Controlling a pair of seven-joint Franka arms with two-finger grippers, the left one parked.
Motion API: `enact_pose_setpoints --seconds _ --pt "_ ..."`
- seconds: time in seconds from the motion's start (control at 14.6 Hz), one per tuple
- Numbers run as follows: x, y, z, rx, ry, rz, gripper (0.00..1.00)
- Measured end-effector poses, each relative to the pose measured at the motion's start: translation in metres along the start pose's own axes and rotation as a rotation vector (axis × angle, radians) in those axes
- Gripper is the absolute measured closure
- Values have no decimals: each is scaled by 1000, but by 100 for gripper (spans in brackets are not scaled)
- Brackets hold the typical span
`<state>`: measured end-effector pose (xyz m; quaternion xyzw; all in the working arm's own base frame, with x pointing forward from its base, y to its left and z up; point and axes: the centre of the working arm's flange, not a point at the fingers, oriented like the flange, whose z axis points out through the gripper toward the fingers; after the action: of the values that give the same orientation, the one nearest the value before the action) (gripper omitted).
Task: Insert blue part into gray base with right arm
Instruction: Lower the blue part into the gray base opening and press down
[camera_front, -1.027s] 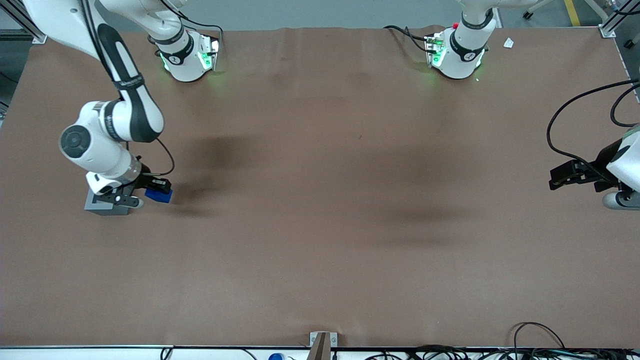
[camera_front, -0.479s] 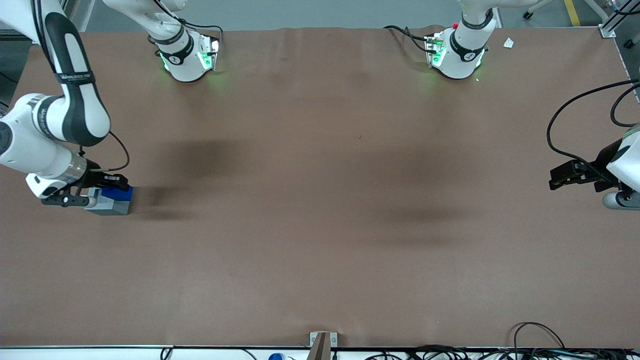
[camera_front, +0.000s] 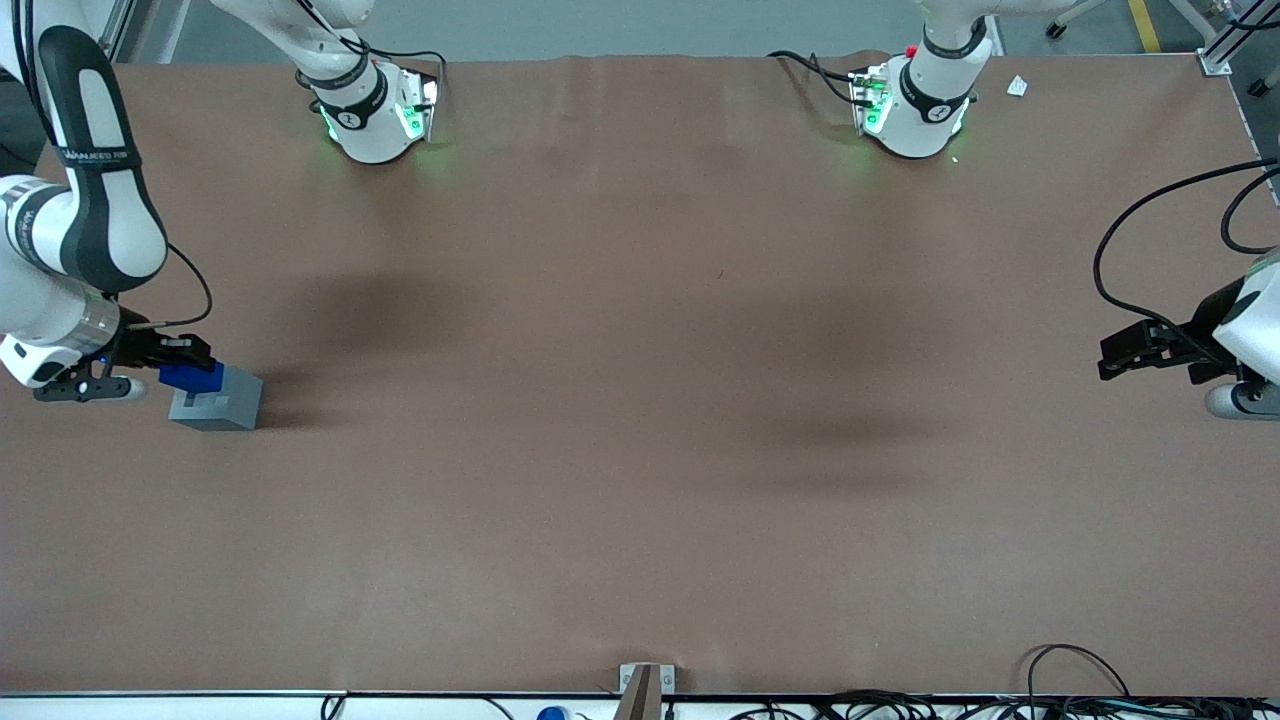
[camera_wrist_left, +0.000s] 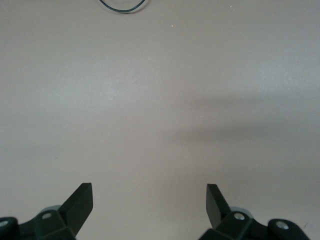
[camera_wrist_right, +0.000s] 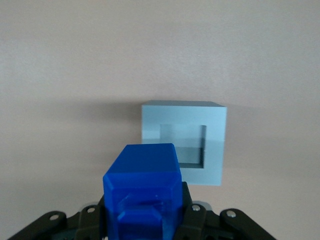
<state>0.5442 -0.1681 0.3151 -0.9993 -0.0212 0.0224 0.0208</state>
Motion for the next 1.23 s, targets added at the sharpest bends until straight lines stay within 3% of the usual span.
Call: enact_pose_setpoints --seconds 1.23 --pt "10 24 34 -5 -16 23 49"
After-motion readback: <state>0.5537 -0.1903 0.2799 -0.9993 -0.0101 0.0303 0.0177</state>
